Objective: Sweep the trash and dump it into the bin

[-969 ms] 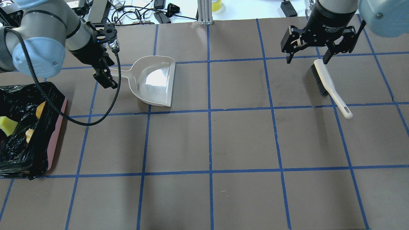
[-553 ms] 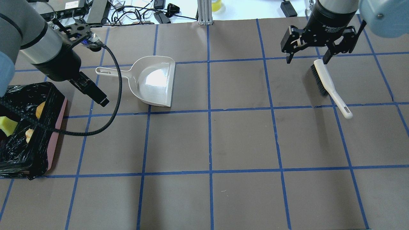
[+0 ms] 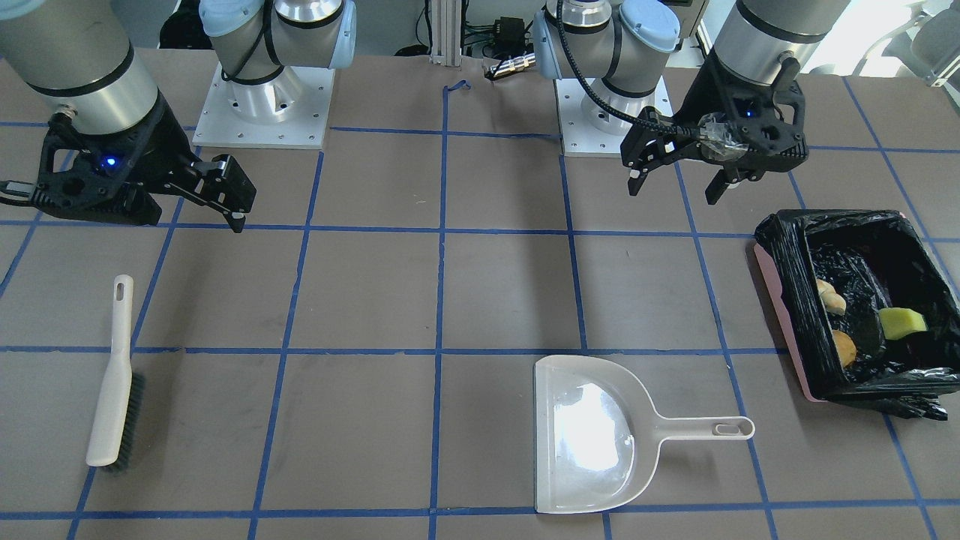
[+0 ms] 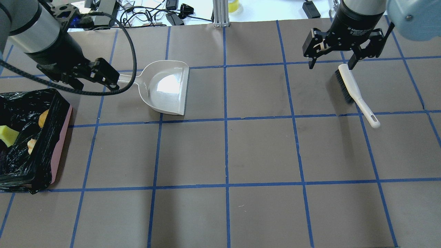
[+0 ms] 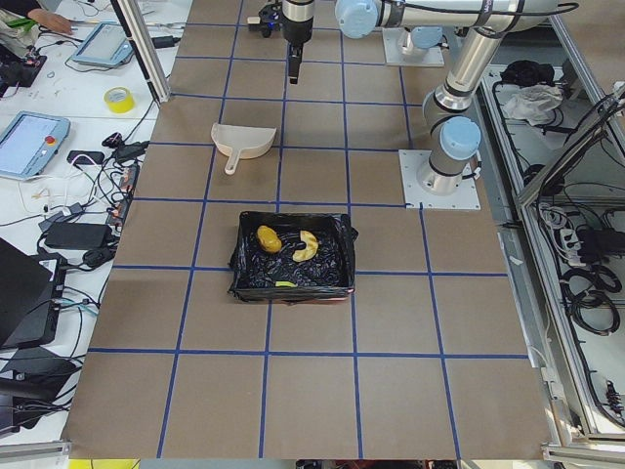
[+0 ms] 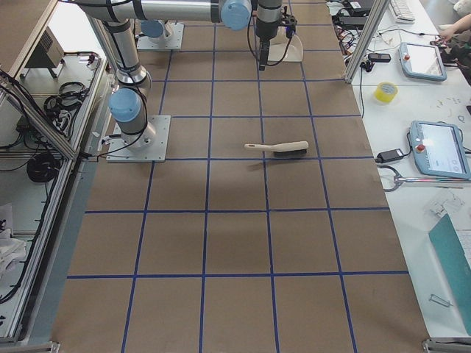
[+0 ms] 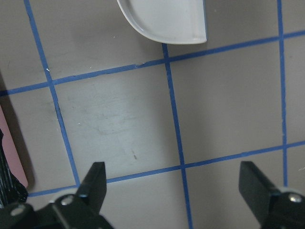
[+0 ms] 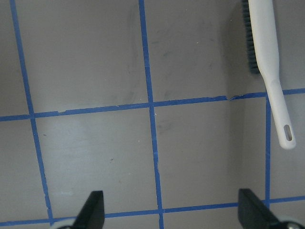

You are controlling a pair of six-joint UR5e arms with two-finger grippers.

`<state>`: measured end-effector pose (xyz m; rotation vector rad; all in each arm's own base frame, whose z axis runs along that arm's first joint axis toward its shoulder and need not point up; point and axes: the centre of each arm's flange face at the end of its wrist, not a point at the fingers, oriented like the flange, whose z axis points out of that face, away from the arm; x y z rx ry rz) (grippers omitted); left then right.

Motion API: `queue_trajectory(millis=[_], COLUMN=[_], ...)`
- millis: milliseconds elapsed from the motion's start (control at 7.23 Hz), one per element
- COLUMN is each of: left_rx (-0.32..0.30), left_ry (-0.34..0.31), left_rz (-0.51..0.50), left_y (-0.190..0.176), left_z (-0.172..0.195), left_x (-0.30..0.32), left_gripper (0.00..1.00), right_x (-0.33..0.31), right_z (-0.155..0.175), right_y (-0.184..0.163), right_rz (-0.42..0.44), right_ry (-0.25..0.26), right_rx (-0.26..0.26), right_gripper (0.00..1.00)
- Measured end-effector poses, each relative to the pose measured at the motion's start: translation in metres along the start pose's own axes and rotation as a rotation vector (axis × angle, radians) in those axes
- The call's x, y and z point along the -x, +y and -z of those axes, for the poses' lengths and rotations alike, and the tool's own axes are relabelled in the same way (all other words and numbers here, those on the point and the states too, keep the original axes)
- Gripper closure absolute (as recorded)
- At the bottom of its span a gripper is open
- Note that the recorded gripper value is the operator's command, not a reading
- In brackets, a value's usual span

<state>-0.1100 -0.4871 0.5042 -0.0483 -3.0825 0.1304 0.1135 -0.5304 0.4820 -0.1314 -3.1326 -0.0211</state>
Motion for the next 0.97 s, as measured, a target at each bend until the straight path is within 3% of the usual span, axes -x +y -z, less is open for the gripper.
queue_trajectory(millis=[553, 969], left_rx=[-0.027, -0.040], left_ry=[-0.070, -0.077], left_rz=[0.004, 0.011], left_y=[0.005, 0.010], left_z=[0.005, 0.012], left_x=[-0.056, -0.055], left_gripper=[0.00, 0.00], right_x=[0.000, 0.000], right_z=[0.001, 0.001], right_y=[0.000, 0.001], right_rz=[-0.001, -0.001], right_ry=[-0.001, -0.002], right_rx=[-0.002, 0.000], right_gripper=[0.00, 0.00])
